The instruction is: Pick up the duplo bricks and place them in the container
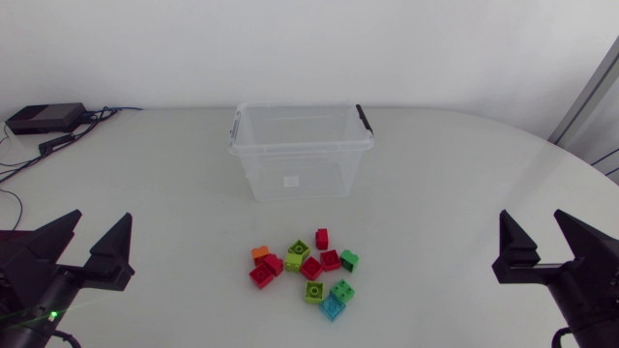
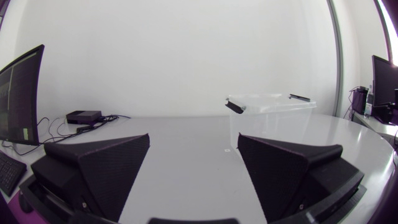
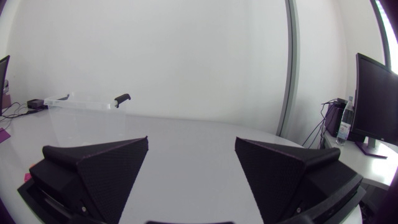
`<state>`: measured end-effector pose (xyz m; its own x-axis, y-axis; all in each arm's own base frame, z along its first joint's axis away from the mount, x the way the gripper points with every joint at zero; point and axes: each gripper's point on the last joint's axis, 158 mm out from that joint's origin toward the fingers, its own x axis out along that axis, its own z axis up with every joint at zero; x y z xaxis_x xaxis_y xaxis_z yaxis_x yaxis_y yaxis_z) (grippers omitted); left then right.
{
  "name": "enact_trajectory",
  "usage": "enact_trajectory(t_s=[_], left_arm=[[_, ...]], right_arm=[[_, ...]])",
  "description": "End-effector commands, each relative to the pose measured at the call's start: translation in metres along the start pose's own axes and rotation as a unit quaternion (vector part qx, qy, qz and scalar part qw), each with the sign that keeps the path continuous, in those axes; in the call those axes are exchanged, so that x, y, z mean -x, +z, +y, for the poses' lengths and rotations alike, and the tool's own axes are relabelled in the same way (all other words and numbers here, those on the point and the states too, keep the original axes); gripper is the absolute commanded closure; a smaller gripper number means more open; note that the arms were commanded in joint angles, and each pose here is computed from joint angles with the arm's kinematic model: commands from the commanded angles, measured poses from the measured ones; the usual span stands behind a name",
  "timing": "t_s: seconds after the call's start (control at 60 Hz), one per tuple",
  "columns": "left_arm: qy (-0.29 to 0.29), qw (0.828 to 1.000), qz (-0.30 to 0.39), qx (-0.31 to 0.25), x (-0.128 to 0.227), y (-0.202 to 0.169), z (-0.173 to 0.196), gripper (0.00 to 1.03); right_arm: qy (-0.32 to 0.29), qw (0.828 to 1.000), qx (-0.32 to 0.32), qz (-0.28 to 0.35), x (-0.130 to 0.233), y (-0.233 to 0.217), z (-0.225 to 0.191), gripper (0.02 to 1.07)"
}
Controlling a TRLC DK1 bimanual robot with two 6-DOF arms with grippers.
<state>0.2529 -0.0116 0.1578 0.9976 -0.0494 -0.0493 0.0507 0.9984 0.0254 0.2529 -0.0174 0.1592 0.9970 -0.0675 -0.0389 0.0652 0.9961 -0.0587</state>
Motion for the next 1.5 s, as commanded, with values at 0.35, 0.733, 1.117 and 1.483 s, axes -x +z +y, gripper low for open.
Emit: enact_trajectory(t_s=[0.35, 0.733, 1.117, 1.483], left_arm=[[0.010, 1.000, -0.016, 0.003, 0.002, 0.013, 0.005, 0.05], [-0.040, 0.998, 0.037, 0.002, -0.013, 0.067, -0.020, 0.05], [-0.114, 0.950, 0.284, -0.067, -0.078, -0.016, -0.068, 0.06], [-0.264, 0.824, 0.422, -0.272, -0.086, -0.113, -0.120, 0.07]], right_arm=[[0.023, 1.000, -0.006, -0.004, 0.002, 0.008, 0.011, 0.07], [0.070, 0.997, -0.002, 0.038, -0.018, 0.050, 0.035, 0.07], [0.125, 0.977, 0.013, 0.170, -0.049, 0.005, 0.071, 0.07], [0.183, 0.924, 0.030, 0.334, -0.046, -0.055, 0.099, 0.07]])
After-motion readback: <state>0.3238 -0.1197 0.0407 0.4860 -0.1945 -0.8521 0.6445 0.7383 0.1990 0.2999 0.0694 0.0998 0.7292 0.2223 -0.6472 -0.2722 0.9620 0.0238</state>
